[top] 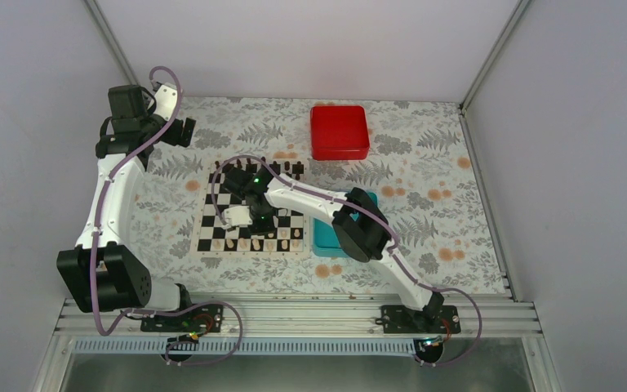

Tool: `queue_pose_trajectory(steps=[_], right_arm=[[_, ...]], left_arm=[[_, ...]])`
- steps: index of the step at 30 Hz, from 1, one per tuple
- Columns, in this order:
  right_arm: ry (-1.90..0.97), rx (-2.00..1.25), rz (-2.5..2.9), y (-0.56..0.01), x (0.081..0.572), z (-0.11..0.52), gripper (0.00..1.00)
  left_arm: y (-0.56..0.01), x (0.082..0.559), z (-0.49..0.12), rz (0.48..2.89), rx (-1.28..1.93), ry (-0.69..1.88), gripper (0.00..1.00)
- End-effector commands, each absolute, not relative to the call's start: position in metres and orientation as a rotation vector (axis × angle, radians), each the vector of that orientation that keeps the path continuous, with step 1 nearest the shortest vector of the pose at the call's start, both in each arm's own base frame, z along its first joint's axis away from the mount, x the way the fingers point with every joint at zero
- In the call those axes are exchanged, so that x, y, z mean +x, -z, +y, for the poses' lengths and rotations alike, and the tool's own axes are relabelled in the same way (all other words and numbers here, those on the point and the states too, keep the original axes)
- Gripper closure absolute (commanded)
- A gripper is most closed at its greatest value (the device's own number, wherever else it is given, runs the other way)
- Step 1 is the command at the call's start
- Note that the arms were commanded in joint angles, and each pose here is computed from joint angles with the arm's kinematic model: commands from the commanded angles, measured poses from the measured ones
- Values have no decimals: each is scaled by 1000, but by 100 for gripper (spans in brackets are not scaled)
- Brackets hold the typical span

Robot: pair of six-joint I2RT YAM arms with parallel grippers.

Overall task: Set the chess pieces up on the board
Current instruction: Place the chess piece on the chessboard, then pick up the chess piece from the storage box.

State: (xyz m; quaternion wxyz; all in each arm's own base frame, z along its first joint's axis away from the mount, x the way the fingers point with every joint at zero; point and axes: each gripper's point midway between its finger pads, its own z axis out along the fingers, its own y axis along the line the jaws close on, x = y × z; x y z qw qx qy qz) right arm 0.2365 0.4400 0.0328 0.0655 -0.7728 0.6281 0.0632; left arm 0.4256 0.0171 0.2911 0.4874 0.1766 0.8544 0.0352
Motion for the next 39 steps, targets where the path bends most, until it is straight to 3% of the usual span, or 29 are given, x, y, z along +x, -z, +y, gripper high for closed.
queue_pose_trajectory(steps=[1, 7, 13, 17, 24, 30, 35, 39], right_arm=[[-221, -2370, 1875, -21, 228, 445, 91], [-211, -2356, 1870, -24, 231, 446, 88], [-194, -2312, 1854, -43, 236, 447, 74], [-177, -2254, 1839, -72, 242, 445, 69], [-164, -2101, 1868, -135, 258, 416, 67], [-124, -1871, 2082, -156, 299, 324, 65], [-45, -1686, 2342, -121, 317, 220, 64], [-22, -1601, 2446, -96, 309, 176, 63]], left_arm=[[-298, 423, 16, 2050, 445, -81, 0], [-298, 423, 15, 2049, 445, -78, 0], [-299, 423, 15, 2050, 447, -76, 0], [-300, 422, 15, 2048, 446, -79, 0], [-299, 422, 16, 2052, 446, -84, 0], [-298, 422, 17, 2056, 444, -89, 0], [-295, 424, 17, 2061, 445, -86, 0], [-292, 424, 18, 2067, 442, -93, 0]])
